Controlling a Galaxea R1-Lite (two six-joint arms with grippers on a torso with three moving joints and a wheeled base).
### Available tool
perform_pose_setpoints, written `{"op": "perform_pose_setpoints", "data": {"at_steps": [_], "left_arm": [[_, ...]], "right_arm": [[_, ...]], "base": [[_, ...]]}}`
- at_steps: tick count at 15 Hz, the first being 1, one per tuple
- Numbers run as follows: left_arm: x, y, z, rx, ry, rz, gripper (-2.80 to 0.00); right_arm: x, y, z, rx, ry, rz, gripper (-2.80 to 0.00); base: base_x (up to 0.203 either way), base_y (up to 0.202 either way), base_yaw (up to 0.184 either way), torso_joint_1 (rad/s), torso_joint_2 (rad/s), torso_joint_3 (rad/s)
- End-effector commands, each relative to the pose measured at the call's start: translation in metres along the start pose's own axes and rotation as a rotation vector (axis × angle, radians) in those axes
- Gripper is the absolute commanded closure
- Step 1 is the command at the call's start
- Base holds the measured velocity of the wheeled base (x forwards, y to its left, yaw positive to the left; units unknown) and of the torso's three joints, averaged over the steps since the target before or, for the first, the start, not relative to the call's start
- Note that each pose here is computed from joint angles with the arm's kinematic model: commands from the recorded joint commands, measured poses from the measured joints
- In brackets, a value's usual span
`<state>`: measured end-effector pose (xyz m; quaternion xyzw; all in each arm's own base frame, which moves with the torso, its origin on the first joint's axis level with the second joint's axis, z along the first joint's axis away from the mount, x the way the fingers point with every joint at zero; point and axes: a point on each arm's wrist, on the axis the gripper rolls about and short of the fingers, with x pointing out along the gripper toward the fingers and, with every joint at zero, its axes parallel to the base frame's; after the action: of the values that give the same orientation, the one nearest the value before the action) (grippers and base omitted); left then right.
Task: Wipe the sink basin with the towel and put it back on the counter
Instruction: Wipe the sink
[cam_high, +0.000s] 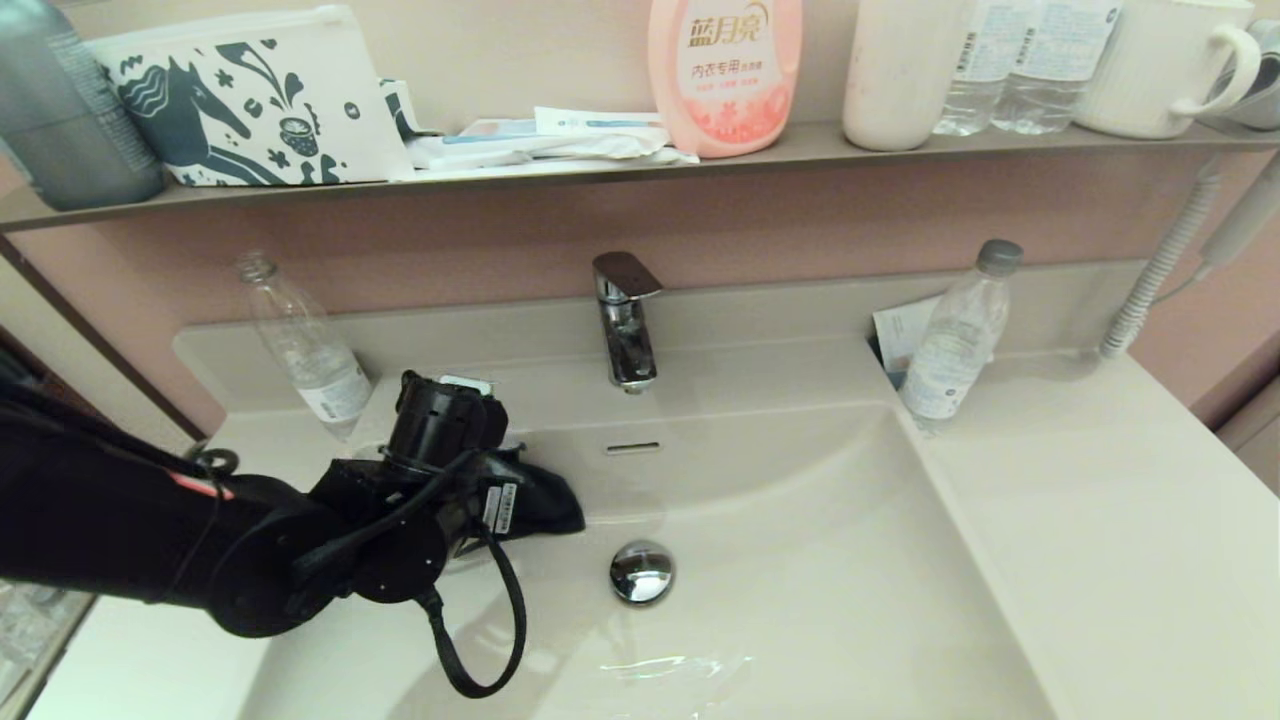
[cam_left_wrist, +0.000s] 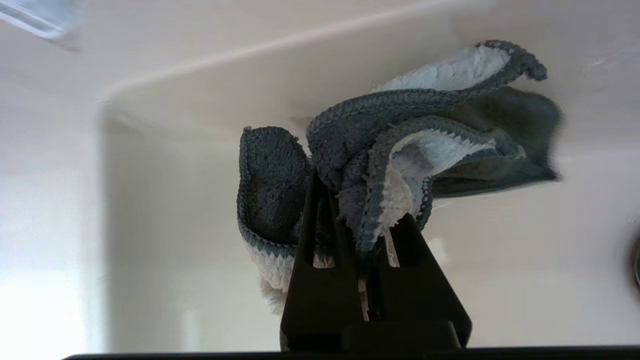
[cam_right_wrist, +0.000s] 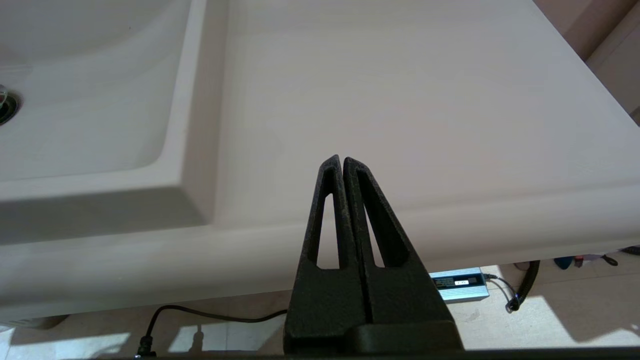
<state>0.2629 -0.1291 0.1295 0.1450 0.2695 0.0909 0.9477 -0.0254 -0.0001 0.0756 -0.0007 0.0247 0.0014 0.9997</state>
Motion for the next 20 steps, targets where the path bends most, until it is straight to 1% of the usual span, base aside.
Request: {"op": "perform_pose_setpoints", "data": {"at_steps": [1,4,6,7,9,12,15,17,18,20], "left_arm": [[-0.02,0.016,0.008,-0.012,-0.055,0.004,0.0],[-0.041,0.037,0.019,0.043,-0.125,0.025,0.0],[-0.041,0.047,0.039,0.015,-0.171,0.054,0.0],[-0.035,0.046,0.043,0.009,-0.171,0.058,0.0],[-0.016,0.039,0.044,0.004,-0.156,0.055,0.0],[0.021,0.029,0.048,-0.033,-0.193,0.024,0.0],[0.061,0.014,0.036,-0.046,-0.189,0.029,0.0],[0.085,0.003,0.029,-0.066,-0.214,0.038,0.0],[0.092,-0.003,0.028,-0.07,-0.225,0.036,0.0],[0.092,-0.017,0.03,-0.066,-0.243,0.006,0.0]], "right_arm": [[0.0,0.0,0.0,0.0,0.001,-0.001,0.0],[0.0,0.0,0.0,0.0,0.001,0.0,0.0],[0.0,0.0,0.0,0.0,0.001,0.0,0.0],[0.0,0.0,0.0,0.0,0.001,0.0,0.0],[0.0,0.0,0.0,0.0,0.001,0.0,0.0],[0.0,0.0,0.0,0.0,0.001,0.0,0.0],[0.0,0.0,0.0,0.0,0.001,0.0,0.0],[0.0,0.0,0.0,0.0,0.001,0.0,0.0],[0.0,0.0,0.0,0.0,0.001,0.0,0.0],[0.0,0.0,0.0,0.0,0.001,0.0,0.0]], "base": [[0.0,0.0,0.0,0.0,0.0,0.0],[0.0,0.0,0.0,0.0,0.0,0.0],[0.0,0.0,0.0,0.0,0.0,0.0],[0.0,0.0,0.0,0.0,0.0,0.0],[0.0,0.0,0.0,0.0,0.0,0.0],[0.0,0.0,0.0,0.0,0.0,0.0],[0.0,0.0,0.0,0.0,0.0,0.0],[0.0,0.0,0.0,0.0,0.0,0.0],[0.0,0.0,0.0,0.0,0.0,0.0],[0.0,0.0,0.0,0.0,0.0,0.0]]}}
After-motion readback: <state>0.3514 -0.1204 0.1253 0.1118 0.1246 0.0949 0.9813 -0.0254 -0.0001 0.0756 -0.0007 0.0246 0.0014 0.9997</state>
